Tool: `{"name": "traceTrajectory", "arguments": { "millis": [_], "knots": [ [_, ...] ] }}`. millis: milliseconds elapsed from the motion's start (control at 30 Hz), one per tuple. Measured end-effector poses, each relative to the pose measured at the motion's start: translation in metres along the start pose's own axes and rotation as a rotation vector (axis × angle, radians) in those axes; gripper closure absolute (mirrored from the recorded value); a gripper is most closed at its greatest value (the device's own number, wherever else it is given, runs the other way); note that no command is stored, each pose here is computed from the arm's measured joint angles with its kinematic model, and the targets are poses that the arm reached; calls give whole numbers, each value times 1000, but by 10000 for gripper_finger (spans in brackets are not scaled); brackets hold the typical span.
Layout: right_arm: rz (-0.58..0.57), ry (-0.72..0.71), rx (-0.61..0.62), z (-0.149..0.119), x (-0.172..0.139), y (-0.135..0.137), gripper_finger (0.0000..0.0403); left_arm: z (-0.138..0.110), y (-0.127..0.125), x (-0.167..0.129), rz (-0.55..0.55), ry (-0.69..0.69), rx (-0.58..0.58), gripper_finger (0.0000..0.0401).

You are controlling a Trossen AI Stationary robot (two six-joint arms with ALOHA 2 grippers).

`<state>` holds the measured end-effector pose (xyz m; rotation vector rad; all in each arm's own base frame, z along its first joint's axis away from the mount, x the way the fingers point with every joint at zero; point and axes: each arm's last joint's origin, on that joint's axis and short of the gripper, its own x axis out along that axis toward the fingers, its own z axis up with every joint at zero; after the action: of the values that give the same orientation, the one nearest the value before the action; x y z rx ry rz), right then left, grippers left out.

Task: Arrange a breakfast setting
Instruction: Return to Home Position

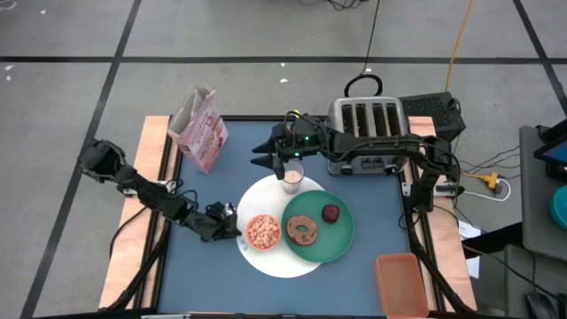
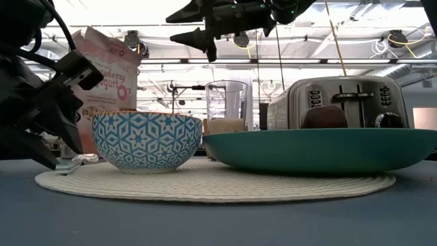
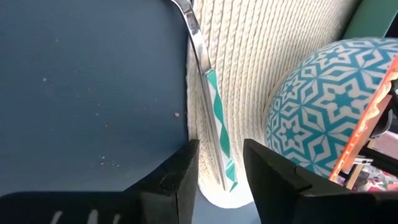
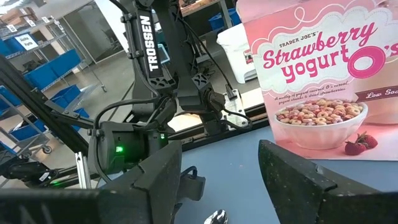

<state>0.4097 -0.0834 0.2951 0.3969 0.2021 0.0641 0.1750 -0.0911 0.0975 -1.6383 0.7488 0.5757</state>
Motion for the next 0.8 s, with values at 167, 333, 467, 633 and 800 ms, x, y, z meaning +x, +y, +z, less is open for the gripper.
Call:
{"name": "traceTrajectory", "arguments": {
  "millis": [167, 333, 467, 633, 800],
  "knots": [
    [0, 0, 0, 0, 0, 0, 195, -2, -3, -4, -25, 23, 11, 265],
    [0, 0, 0, 0, 0, 0, 195, -2, -4, -8, -33, 31, 28, 265],
    [0, 0, 0, 0, 0, 0, 195, -2, -5, -9, -40, 33, 27, 265],
    [0, 0, 0, 0, 0, 0, 195, -2, -6, -9, -48, 33, 26, 265],
    [0, 0, 0, 0, 0, 0, 195, -4, -10, -10, -90, 50, 35, 265]
  ]
}}
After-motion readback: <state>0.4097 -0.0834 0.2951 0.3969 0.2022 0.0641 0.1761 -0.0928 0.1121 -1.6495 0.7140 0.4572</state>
